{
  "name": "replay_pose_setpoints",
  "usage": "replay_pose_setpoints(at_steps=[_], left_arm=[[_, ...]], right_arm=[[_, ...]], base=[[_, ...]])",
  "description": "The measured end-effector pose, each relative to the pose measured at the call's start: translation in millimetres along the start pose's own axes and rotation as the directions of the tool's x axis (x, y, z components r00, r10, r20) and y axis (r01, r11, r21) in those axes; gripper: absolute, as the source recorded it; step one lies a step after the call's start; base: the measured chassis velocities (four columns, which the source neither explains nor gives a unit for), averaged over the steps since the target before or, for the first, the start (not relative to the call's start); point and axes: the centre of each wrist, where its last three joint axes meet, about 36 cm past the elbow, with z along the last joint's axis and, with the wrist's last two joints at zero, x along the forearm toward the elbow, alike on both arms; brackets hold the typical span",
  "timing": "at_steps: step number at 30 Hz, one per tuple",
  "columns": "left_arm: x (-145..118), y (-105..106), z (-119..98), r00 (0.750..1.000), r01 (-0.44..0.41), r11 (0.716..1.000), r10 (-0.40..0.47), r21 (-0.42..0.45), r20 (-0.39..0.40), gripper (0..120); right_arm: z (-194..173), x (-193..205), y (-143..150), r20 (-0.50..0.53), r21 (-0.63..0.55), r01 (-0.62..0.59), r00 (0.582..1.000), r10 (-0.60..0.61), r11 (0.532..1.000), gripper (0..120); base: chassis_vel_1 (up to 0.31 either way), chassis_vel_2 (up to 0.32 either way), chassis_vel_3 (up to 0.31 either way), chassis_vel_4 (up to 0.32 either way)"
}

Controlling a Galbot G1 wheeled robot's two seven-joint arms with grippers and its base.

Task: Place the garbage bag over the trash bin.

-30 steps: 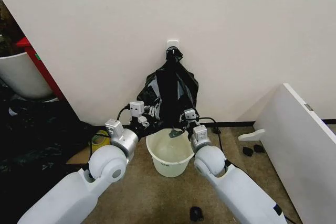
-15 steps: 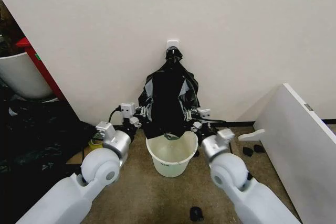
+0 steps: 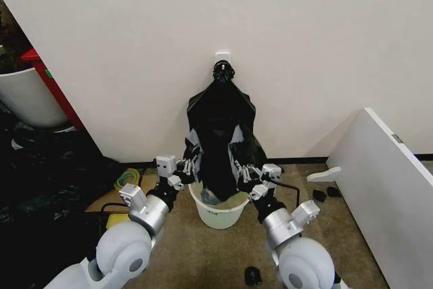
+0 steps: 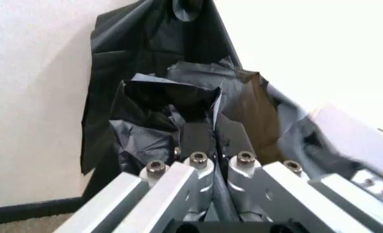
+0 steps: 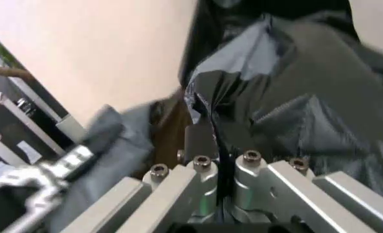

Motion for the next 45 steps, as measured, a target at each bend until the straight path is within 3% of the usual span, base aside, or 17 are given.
replay_pose_setpoints(at_steps=[6,15,29,34,37,41,42,45], left_arm=[[-3,2,-4,0.999,0.006,1.0,-0.005,-0.006,0.04,0],[-3,-5,-28,0.994,-0.029,0.999,0.03,-0.015,0.101,0],[-2,-9,-34,0.993,-0.037,0.999,0.037,0.003,0.117,0],[-11,-2,-10,0.997,0.0,1.0,-0.002,0.021,0.079,0],[-21,5,16,0.998,0.043,0.999,-0.045,0.026,0.051,0],[-23,9,32,0.996,0.08,0.996,-0.081,0.03,0.036,0],[-25,12,44,0.994,0.11,0.993,-0.111,0.031,0.024,0],[-29,14,55,0.991,0.132,0.991,-0.132,0.024,0.02,0]], right_arm=[[-3,-22,3,0.034,-0.025,0.031,0.999,-0.03,0.999,0],[-45,-59,40,0.049,-0.217,0.17,0.985,-0.164,0.961,0],[-20,-72,67,-0.011,-0.384,0.129,0.989,-0.144,0.914,0],[2,-75,48,-0.033,-0.398,0.009,0.999,-0.024,0.917,0],[22,-67,20,-0.09,-0.365,-0.161,0.986,0.138,0.917,0],[27,-62,9,-0.112,-0.33,-0.217,0.975,0.191,0.919,0],[26,-59,3,-0.135,-0.292,-0.25,0.966,0.219,0.923,0],[27,-55,-1,-0.178,-0.216,-0.291,0.95,0.256,0.932,0]], base=[[0.0,0.0,0.0,0.0],[0.0,0.0,0.0,0.0],[0.0,0.0,0.0,0.0],[0.0,0.0,0.0,0.0],[0.0,0.0,0.0,0.0],[0.0,0.0,0.0,0.0],[0.0,0.0,0.0,0.0],[0.0,0.0,0.0,0.0]])
